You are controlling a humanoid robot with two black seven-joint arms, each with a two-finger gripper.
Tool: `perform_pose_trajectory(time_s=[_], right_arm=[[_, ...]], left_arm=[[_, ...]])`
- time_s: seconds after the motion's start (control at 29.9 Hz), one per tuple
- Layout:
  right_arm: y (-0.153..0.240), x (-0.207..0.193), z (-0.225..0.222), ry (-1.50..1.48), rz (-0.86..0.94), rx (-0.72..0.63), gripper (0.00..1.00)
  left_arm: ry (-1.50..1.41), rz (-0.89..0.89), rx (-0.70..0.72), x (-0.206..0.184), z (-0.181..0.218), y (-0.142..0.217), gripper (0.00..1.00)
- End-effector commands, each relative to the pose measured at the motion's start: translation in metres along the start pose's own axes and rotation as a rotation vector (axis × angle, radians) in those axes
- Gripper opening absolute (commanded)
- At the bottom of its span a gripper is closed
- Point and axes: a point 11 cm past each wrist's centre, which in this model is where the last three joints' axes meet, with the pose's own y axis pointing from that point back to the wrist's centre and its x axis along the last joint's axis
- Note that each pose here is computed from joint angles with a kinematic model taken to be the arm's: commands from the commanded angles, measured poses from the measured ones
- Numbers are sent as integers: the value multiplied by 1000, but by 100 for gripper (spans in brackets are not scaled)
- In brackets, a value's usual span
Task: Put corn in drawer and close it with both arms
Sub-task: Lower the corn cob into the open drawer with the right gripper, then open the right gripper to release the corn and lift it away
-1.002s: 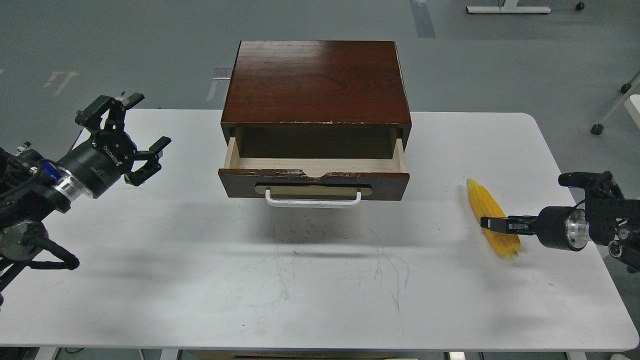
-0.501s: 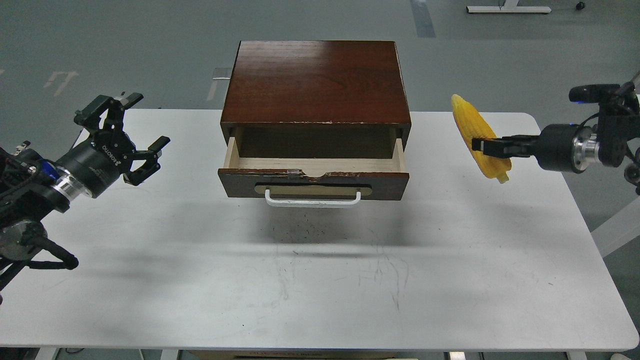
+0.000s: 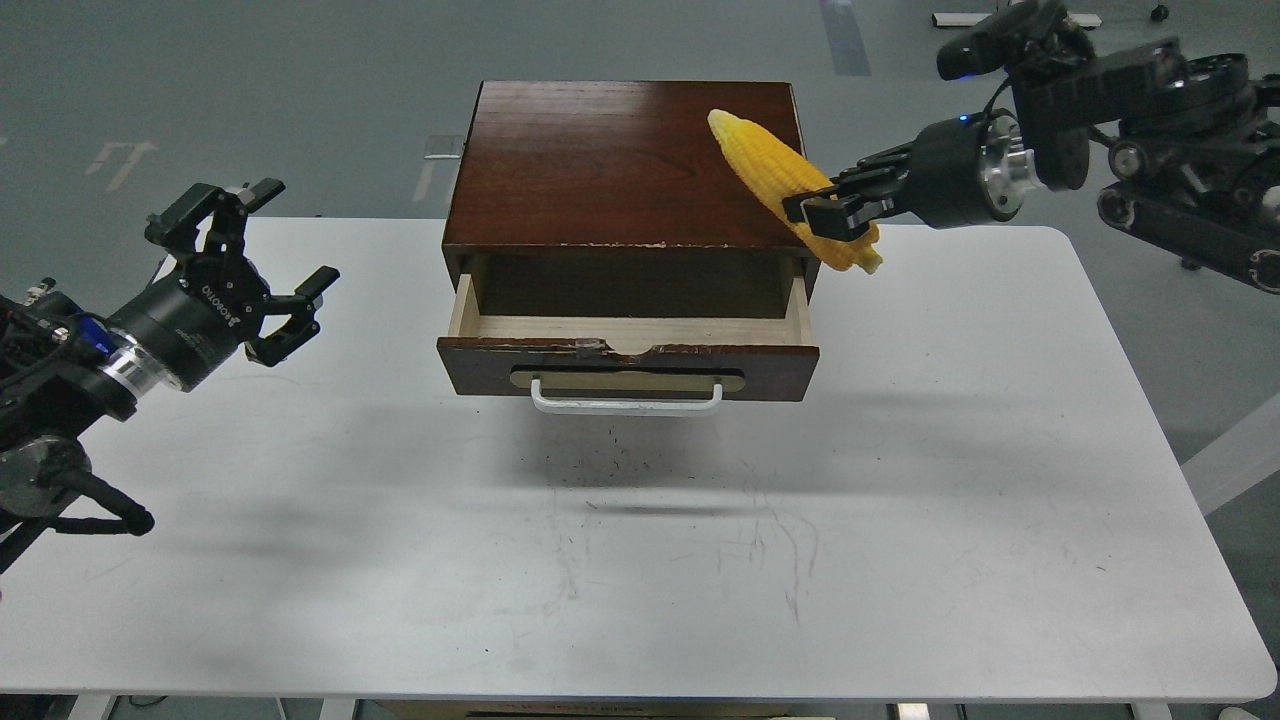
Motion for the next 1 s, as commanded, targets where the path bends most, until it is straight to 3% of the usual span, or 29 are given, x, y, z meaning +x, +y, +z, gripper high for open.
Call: perform_pose_trajectory(time_s=[0.0, 0.33, 0.67, 0.87, 0.97], right_arm=[[-14, 14, -20, 70, -17, 33, 22], [-66, 19, -76, 391, -60, 118, 22], [-84, 9, -83, 517, -75, 135, 22], [-96, 4, -89, 536, -83, 148, 36], [-101, -2, -92, 528, -89, 160, 52]], left_arm=[[-1, 1, -3, 0, 1, 0, 100], [-4, 2, -3, 1, 2, 1, 100], [-5, 3, -2, 1, 3, 2, 100], [-4, 3, -1, 2, 2, 2, 100], [-5, 4, -2, 2, 3, 2, 100]])
